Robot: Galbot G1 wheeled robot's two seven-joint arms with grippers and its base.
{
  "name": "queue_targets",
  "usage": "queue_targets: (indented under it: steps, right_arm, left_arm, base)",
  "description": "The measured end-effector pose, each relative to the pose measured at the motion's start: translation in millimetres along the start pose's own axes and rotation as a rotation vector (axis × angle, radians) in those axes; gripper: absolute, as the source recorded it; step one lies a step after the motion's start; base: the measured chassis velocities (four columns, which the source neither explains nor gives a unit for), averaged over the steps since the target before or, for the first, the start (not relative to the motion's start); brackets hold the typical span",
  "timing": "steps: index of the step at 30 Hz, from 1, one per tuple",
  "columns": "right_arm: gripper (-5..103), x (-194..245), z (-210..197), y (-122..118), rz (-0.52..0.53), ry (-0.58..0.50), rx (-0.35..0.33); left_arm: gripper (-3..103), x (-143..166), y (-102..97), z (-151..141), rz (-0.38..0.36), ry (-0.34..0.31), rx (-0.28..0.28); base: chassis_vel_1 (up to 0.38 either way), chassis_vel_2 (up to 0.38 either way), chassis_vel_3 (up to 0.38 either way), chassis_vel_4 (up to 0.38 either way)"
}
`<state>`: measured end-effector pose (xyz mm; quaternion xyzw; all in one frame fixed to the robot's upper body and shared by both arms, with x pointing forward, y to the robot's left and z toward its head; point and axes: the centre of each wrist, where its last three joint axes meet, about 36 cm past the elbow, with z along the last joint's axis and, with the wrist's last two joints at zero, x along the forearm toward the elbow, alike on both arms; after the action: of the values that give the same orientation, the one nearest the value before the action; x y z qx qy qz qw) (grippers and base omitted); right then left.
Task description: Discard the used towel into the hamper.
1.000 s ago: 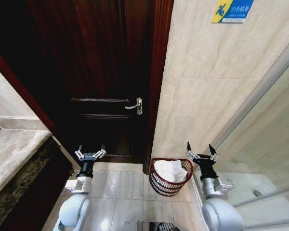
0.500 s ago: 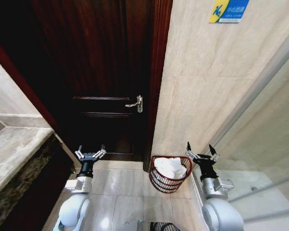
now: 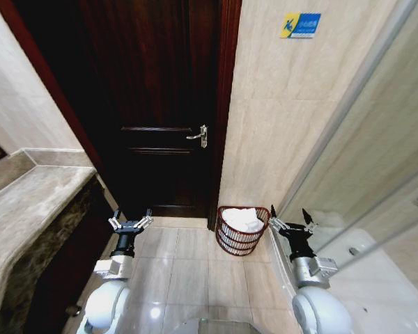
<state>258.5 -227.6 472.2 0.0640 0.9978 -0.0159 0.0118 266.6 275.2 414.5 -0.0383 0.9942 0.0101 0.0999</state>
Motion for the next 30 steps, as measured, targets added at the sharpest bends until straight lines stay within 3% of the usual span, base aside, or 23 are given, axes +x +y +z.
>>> queue_targets:
  steps: [30]
  right_arm:
    - [100,-0.1,0.0,0.0,0.0,0.0,0.0]
  left_arm:
    - [100,0.0,0.0,-0.1,0.0,0.0,0.0]
  base:
    - [0.211,-0.184,-0.186,0.211]
